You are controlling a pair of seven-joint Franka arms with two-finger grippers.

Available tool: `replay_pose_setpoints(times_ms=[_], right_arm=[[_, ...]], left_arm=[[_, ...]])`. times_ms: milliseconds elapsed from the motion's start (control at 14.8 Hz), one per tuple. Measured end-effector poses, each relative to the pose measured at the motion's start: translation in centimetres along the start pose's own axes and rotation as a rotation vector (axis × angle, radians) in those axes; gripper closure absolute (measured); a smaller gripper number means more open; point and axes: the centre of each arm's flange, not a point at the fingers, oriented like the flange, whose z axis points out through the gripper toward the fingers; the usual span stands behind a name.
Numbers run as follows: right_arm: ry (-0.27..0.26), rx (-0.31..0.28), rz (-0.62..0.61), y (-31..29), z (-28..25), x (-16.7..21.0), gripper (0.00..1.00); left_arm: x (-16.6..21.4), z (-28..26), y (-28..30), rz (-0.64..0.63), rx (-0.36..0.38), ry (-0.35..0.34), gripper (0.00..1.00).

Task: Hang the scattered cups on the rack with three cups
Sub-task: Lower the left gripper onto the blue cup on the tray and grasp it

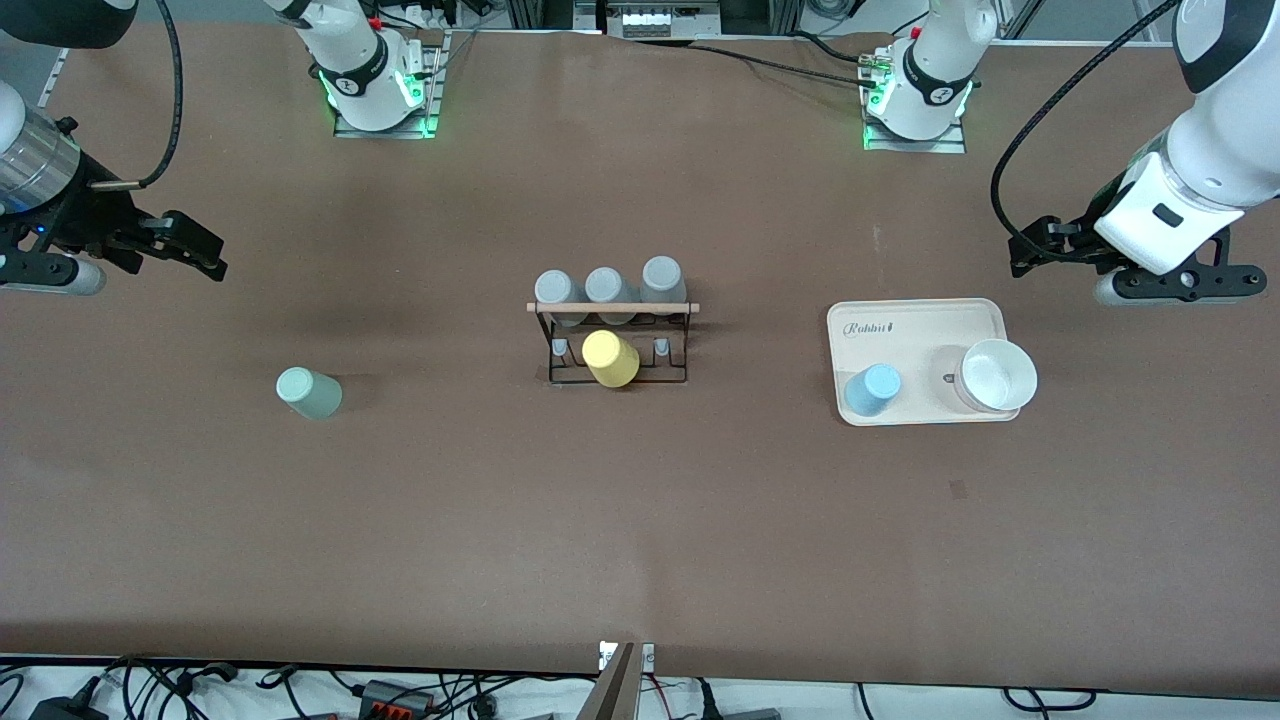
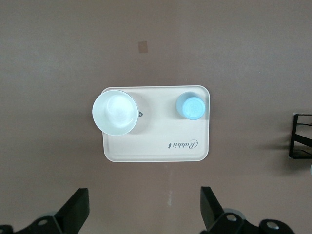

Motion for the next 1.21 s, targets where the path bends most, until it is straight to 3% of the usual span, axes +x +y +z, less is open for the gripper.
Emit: replay_pose_setpoints(times_ms=[809, 1213], right_arm=[[0.006, 0.003, 0.000, 0.0, -0.5, 0.4, 0.00], [0.010, 0.004, -0.002, -0.1, -0.8, 0.4, 0.00]], left_arm=[[0.0, 0.2, 0.7, 0.012, 0.001, -0.005, 0.00], [1.3, 3.0, 2.2, 0.041, -0.003, -0.043, 0.00]])
